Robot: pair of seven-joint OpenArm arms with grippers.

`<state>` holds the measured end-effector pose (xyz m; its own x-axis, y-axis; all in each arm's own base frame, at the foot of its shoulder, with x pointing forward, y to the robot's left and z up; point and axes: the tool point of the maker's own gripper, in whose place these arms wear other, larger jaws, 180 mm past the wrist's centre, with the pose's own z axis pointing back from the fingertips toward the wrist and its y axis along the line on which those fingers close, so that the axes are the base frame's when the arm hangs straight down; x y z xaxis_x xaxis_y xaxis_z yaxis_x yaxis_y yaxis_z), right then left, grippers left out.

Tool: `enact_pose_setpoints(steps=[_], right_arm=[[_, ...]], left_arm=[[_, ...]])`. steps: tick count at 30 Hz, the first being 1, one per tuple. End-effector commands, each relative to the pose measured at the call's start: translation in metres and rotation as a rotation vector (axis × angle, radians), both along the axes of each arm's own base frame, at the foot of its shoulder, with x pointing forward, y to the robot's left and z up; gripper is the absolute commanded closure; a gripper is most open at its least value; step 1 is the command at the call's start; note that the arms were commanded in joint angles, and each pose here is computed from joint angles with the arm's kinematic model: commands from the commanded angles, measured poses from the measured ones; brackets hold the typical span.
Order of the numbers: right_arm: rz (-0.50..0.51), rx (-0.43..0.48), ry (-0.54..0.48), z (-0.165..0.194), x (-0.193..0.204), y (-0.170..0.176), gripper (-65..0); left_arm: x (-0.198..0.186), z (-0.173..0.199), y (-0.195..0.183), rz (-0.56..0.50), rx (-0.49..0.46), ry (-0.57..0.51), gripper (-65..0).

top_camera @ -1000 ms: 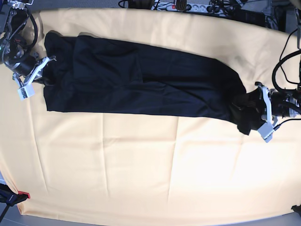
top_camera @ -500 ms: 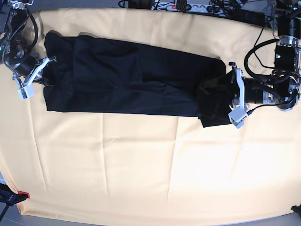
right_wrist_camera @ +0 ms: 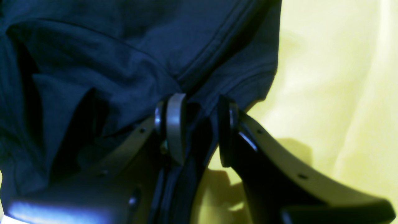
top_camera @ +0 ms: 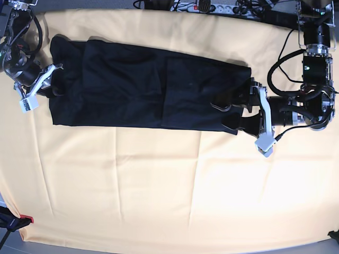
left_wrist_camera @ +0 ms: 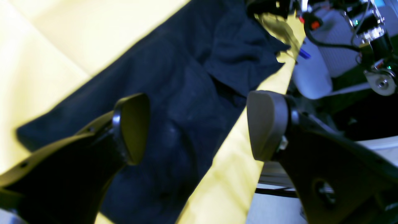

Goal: Fold the T-shirt properly
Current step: 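Fold the hem end with the left gripper toward the right gripper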

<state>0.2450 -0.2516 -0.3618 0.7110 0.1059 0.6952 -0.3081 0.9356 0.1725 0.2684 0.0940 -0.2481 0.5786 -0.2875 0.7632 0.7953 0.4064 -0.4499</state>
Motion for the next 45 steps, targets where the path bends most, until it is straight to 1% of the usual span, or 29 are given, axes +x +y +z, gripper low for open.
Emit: enact_pose_setpoints(steps=[1,4,5,6,7,8,9,10,12,14,15,17,19,21,23,25,27,29,32,36,38,40,45], right_arm=[[0.007,-0.001,-0.049,0.013,0.008,-0.003,-20.2],[0.004,0.001,-0.051,0.014,0.009,-0.003,-20.2],[0.004,0.001,-0.051,0.014,0.009,-0.003,-20.2],[0.004,0.001,-0.052,0.014,0.009,-0.003,-20.2],[0.004,0.001,-0.051,0.014,0.009,-0.003,-20.2],[0.004,0.001,-0.052,0.014,0.009,-0.003,-20.2],[0.004,0.008,-0.054,0.015,0.009,-0.002,-20.2],[0.004,0.021,-0.060,0.016,0.010,-0.001,-20.2],[0.006,0.050,-0.079,0.022,0.013,0.003,-20.2],[-0.001,0.053,-0.102,0.032,0.022,0.004,-20.2],[-0.005,0.043,-0.112,0.038,0.028,0.003,-20.7],[-0.022,0.016,-0.134,0.050,0.040,-0.001,-23.8],[-0.083,-0.041,-0.136,0.057,0.049,-0.016,-28.6],[-0.172,-0.117,-0.095,0.054,0.052,-0.038,-33.0],[-0.264,-0.186,-0.038,0.046,0.047,-0.058,-35.1],[-0.335,-0.193,0.024,0.034,0.035,-0.069,-35.2],[-0.389,-0.176,0.080,0.019,0.019,-0.077,-35.2],[-0.425,-0.116,0.124,0.006,0.004,-0.080,-35.2],[-0.447,0.027,0.156,-0.009,-0.014,-0.072,-35.2],[-0.449,0.248,0.162,-0.022,-0.026,-0.047,-35.2],[-0.431,0.331,0.166,-0.027,-0.028,-0.032,-35.2],[-0.378,0.382,0.178,-0.031,-0.030,-0.013,-35.2],[-0.177,0.428,0.218,-0.035,-0.038,0.034,-35.2]], left_arm=[[0.004,0.014,0.002,-0.013,-0.016,-0.060,-49.4],[0.001,0.014,0.001,-0.056,-0.009,-0.120,-48.8],[0.001,0.014,0.000,-0.065,-0.007,-0.130,-44.9],[0.000,0.013,0.000,-0.066,-0.009,-0.128,-36.5],[0.000,0.010,0.000,-0.063,0.000,-0.125,-23.3],[-0.001,0.004,0.001,-0.059,0.020,-0.120,-7.1],[-0.003,-0.003,0.001,-0.060,0.037,-0.118,0.0],[-0.007,-0.011,0.001,-0.063,0.059,-0.113,0.0],[-0.008,-0.024,0.001,-0.024,0.068,-0.105,0.0],[-0.007,-0.038,0.003,0.020,0.097,-0.102,0.0],[-0.007,-0.047,0.005,0.041,0.117,-0.100,0.0],[-0.007,-0.061,0.009,0.071,0.156,-0.097,0.0],[-0.009,-0.074,0.014,0.096,0.187,-0.079,0.0],[-0.013,-0.085,0.019,0.112,0.204,-0.047,0.0],[-0.014,-0.094,0.024,0.126,0.214,-0.017,0.0],[-0.014,-0.101,0.028,0.139,0.213,0.011,0.0],[-0.015,-0.104,0.028,0.143,0.208,0.027,0.0],[-0.015,-0.104,0.029,0.145,0.207,0.031,0.0],[-0.016,-0.104,0.029,0.145,0.207,0.031,0.0],[-0.016,-0.101,0.026,0.143,0.182,0.036,0.0],[-0.016,-0.099,0.024,0.143,0.164,0.036,0.0],[-0.016,-0.096,0.022,0.143,0.146,0.039,0.0],[-0.016,-0.095,0.022,0.143,0.140,0.039,0.0]])
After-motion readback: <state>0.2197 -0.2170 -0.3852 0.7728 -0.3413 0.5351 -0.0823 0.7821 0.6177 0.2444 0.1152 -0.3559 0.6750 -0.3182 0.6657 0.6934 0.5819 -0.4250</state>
